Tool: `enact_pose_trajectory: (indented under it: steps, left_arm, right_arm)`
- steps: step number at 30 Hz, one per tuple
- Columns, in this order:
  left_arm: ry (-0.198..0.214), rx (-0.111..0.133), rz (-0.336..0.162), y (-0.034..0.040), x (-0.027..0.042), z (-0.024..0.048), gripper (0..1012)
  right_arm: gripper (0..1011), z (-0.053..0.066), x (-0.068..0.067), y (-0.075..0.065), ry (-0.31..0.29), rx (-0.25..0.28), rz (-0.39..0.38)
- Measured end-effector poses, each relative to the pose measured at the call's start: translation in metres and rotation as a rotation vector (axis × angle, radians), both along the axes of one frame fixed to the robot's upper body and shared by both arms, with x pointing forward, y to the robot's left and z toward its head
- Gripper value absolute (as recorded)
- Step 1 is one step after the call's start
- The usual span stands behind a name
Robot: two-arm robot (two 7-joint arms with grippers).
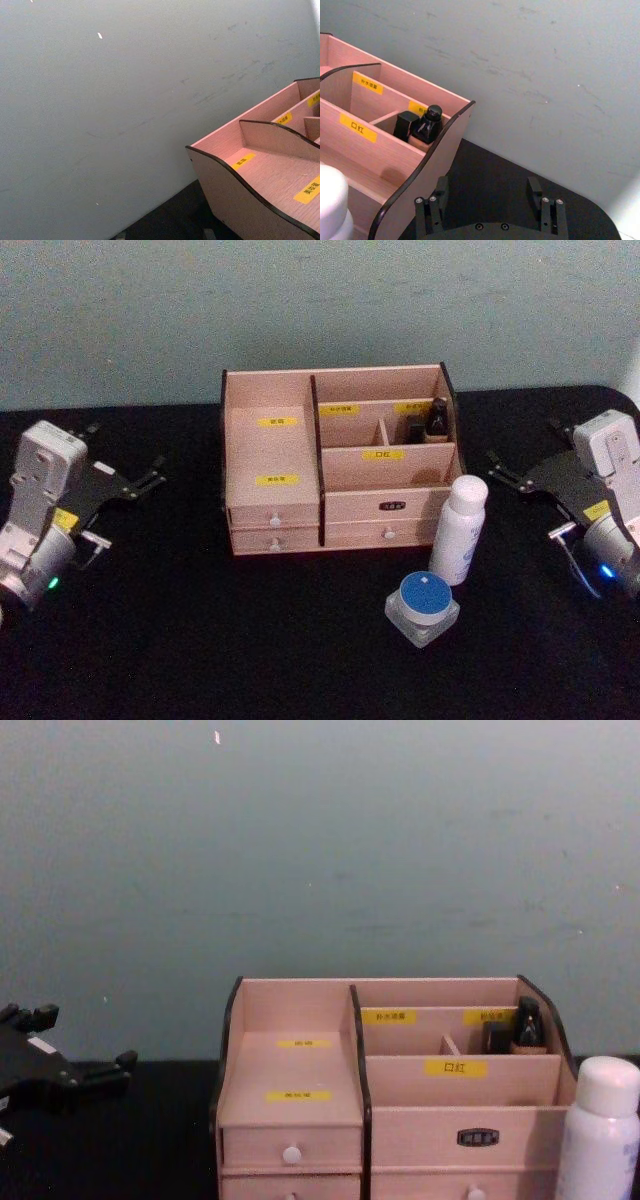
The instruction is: Pick up the facial cleanser and watermelon frost from the table and place them into the tiered storage box.
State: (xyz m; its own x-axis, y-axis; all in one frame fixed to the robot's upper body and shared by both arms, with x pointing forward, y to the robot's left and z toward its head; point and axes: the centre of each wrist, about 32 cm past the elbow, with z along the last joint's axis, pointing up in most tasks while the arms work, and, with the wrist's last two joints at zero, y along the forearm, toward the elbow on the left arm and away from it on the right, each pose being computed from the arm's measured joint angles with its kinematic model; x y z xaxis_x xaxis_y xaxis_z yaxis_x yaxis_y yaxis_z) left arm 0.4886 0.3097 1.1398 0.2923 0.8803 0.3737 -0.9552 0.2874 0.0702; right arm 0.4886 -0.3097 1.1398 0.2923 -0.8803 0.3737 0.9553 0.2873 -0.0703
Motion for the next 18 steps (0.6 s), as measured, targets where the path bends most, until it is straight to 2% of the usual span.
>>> enact_pose_trajectory:
  steps: [18]
  left_arm:
    - [0.0, 0.0, 0.0, 0.0, 0.0, 0.0, 1001]
  right_arm:
    - [1000, 0.0, 0.0, 0.0, 0.0, 0.0, 0.0]
